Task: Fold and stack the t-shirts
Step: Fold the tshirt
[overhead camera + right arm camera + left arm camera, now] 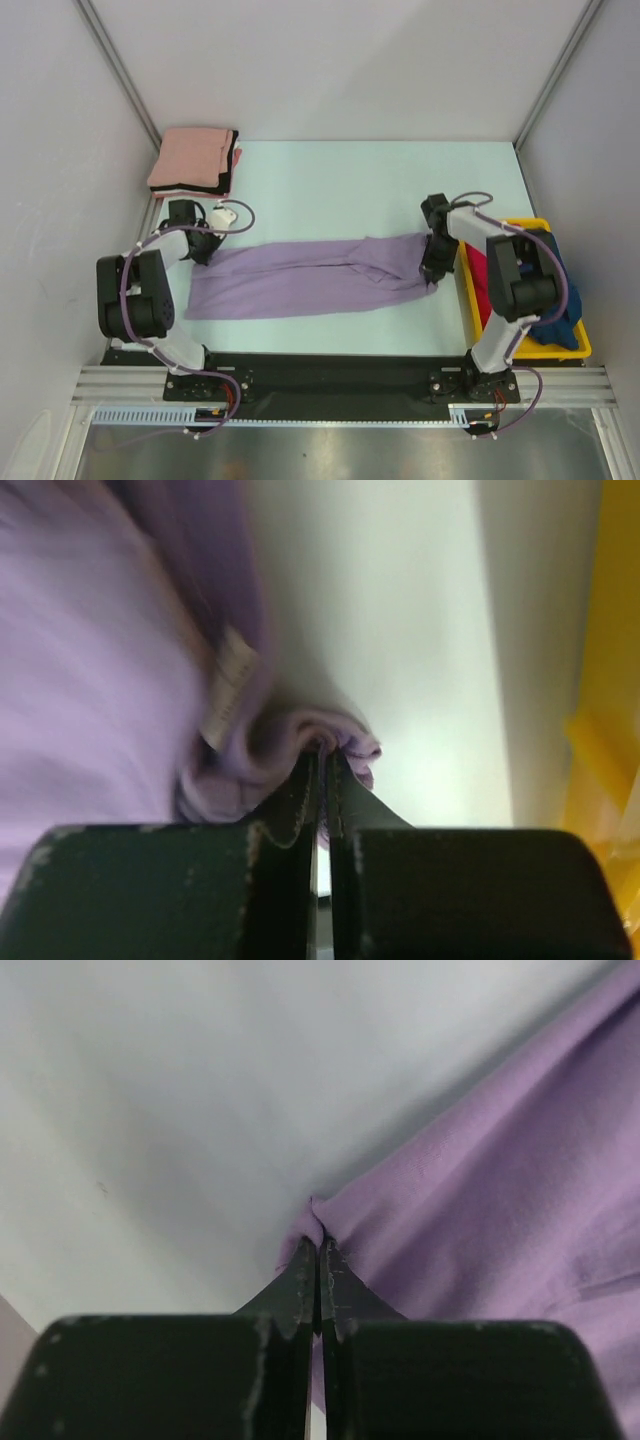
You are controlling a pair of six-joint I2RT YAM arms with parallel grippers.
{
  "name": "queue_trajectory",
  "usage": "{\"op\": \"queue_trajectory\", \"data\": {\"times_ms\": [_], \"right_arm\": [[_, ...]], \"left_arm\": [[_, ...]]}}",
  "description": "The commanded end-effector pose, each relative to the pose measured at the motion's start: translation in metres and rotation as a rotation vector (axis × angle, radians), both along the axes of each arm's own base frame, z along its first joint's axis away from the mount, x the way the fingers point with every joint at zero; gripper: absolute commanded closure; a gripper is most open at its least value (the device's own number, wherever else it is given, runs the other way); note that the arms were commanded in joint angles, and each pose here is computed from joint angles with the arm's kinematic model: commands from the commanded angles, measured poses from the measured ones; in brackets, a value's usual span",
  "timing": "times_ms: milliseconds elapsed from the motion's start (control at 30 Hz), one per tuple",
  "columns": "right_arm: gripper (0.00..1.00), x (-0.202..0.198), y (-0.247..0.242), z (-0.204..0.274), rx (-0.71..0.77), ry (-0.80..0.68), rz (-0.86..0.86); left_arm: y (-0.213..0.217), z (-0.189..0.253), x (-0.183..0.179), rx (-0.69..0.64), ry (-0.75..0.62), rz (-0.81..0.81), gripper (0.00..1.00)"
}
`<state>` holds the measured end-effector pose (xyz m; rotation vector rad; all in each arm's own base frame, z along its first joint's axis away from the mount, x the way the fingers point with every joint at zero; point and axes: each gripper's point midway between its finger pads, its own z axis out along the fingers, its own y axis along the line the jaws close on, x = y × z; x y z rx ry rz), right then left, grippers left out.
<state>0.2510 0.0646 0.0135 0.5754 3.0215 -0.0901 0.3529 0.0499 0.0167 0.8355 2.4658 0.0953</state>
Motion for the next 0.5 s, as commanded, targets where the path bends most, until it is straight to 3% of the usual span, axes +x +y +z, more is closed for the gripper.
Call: {"op": "queue_trajectory", "data": {"times_ms": [0, 33, 133, 233, 267, 367, 400, 467], "right_arm": [[1.0, 0.122, -0.003, -0.005, -0.052, -0.28, 0.045], [1.0, 0.155, 0.003, 0.014, -0.043, -0.348, 0.052], [1.0, 0.2, 0.008, 0.009, -0.057, -0.363, 0.068], [1.0, 0.225, 0.013, -0.009, -0.053, -0.329, 0.08], [1.0, 0.254, 0.019, 0.011, -0.035, -0.399, 0.081], [1.0, 0.281, 0.03, -0.007, -0.008, -0.392, 0.106], [1.0, 0.307, 0.036, 0.018, 0.013, -0.463, 0.106], [1.0, 0.317, 0.042, -0.005, 0.027, -0.434, 0.112]], "left_arm": [[-0.017, -0.012, -0.056, -0.057, 0.16, -0.063, 1.0], [-0.019, -0.012, -0.06, -0.064, 0.17, -0.083, 1.0], [-0.036, -0.01, -0.082, -0.119, 0.226, -0.132, 1.0], [-0.058, -0.01, -0.104, -0.148, 0.271, -0.225, 1.0], [-0.072, -0.01, -0.114, -0.164, 0.304, -0.273, 0.99], [-0.109, -0.004, -0.131, -0.248, 0.358, -0.39, 0.98], [-0.117, -0.007, -0.135, -0.262, 0.384, -0.413, 0.98], [-0.143, -0.009, -0.146, -0.273, 0.422, -0.502, 0.97]]}}
